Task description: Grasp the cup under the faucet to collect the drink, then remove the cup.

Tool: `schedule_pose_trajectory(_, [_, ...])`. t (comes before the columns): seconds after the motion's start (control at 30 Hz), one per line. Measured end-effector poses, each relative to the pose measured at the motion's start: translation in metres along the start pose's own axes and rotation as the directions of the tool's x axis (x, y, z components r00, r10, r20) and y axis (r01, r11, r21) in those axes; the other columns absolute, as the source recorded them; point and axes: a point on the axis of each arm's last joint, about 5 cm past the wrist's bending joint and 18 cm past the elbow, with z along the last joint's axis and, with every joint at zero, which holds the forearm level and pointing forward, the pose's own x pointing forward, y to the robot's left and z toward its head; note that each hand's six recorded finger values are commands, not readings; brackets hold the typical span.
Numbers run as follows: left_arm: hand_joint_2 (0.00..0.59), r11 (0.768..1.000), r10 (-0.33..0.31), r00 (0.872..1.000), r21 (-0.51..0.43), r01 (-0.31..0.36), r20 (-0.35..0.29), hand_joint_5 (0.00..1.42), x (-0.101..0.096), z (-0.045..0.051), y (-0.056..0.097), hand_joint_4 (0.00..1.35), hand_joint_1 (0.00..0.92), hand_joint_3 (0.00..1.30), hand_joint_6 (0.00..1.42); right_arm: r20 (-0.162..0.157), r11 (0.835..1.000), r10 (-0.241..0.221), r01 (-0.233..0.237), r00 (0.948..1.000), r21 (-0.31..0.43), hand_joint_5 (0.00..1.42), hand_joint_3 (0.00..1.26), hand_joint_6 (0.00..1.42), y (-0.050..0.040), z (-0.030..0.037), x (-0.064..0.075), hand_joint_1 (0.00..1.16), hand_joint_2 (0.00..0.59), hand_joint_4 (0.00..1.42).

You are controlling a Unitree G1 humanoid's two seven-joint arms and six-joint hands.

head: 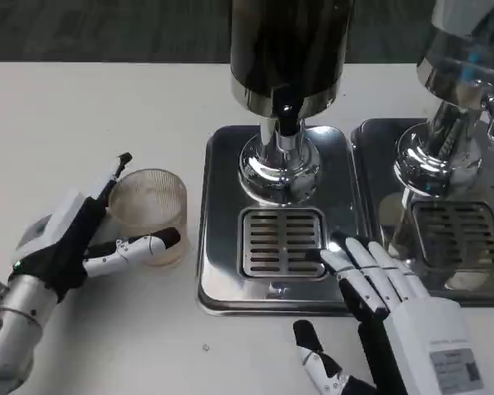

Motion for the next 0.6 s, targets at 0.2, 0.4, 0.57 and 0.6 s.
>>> schedule_pose_trajectory(0.2, [0.065, 1.000, -0.021, 1.000, 0.000, 0.021, 0.004, 0.23, 0.001, 0.0018, -0.004, 0.06, 0.263, 0.04, 0.24, -0.009, 1.000, 0.001, -0.001, 1.0000, 0.015, 0.12, 0.27, 0.18, 0.0006, -0.0008, 0.001, 0.47, 0.441, 0.13])
schedule_pose_trajectory(0.4, [0.086, 1.000, -0.016, 1.000, -0.002, 0.016, 0.009, 0.30, 0.005, 0.0049, -0.006, 0.13, 0.287, 0.10, 0.29, -0.021, 1.000, 0.009, -0.008, 0.9997, 0.030, 0.13, 0.27, 0.21, 0.0015, -0.0015, 0.000, 0.47, 0.442, 0.13])
schedule_pose_trajectory(0.57, [0.108, 1.000, 0.010, 1.000, -0.012, -0.010, 0.015, 0.43, 0.006, 0.0074, -0.011, 0.24, 0.312, 0.20, 0.41, -0.033, 0.999, 0.008, -0.006, 0.9994, 0.048, 0.13, 0.27, 0.21, 0.0014, -0.0015, 0.000, 0.47, 0.438, 0.14])
schedule_pose_trajectory(0.6, [0.112, 1.000, 0.017, 1.000, -0.013, -0.017, 0.017, 0.46, 0.006, 0.0080, -0.012, 0.26, 0.319, 0.22, 0.45, -0.034, 0.999, 0.008, -0.007, 0.9994, 0.049, 0.14, 0.27, 0.21, 0.0014, -0.0016, 0.000, 0.48, 0.435, 0.14])
